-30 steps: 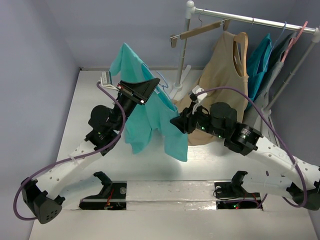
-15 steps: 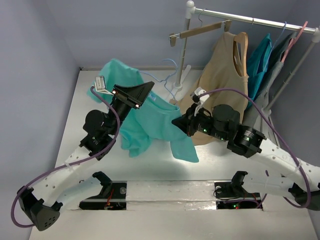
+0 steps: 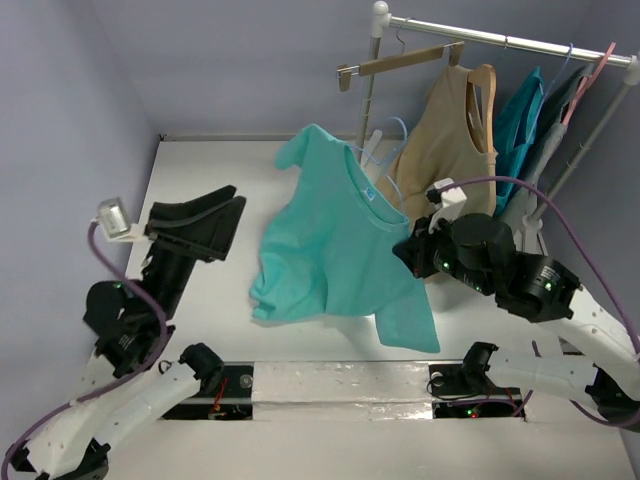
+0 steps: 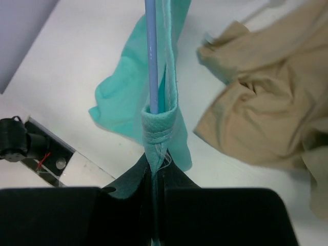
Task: Place the t-shirt on the hanger
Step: Place the hanger at the clothesline.
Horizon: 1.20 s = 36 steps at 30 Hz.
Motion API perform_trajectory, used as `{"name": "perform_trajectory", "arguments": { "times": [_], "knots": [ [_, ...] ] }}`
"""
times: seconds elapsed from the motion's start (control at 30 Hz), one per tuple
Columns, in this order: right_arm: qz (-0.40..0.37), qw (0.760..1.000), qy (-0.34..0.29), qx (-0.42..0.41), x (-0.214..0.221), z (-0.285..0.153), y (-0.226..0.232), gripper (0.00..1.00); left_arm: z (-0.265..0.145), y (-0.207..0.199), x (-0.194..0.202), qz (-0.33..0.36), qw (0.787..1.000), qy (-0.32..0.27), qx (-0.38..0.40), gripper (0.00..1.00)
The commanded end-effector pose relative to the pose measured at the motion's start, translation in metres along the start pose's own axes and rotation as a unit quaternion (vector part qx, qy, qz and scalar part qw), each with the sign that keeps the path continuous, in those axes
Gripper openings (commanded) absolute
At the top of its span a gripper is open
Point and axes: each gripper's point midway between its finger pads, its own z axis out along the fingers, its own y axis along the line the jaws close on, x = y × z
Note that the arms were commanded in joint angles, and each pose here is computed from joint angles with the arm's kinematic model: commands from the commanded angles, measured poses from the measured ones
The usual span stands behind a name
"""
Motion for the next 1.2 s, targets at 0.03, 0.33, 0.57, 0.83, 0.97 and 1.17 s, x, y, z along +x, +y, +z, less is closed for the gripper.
{"name": "perform_trajectory", "arguments": {
  "times": [0.03,0.33,0.57,0.83,0.97,1.17],
  "knots": [
    [0.045,0.994,0.007,0.097,-0.007,-0.029,-0.033,0.00,-0.020,-0.003,-0.024,0.053,0.998,-0.028,-0.009,0.85],
    [0.033,0.954,0.008,0.296,-0.016,-0.038,-0.092,0.00,-0.042,0.001,-0.016,0.109,0.994,0.017,-0.014,0.99],
    [0.029,0.931,-0.058,0.358,-0.075,-0.023,-0.130,0.00,-0.061,0.027,-0.011,0.152,0.986,0.031,-0.058,0.99],
    [0.018,0.920,-0.109,0.377,-0.133,-0.006,-0.146,0.00,-0.082,0.058,-0.006,0.196,0.974,0.040,-0.104,0.99],
    [0.010,0.916,-0.133,0.379,-0.163,0.004,-0.149,0.00,-0.087,0.074,0.006,0.216,0.968,0.057,-0.116,0.99],
    [-0.002,0.904,-0.156,0.398,-0.195,0.003,-0.157,0.00,-0.096,0.099,0.028,0.230,0.959,0.092,-0.138,0.99]
  ]
}}
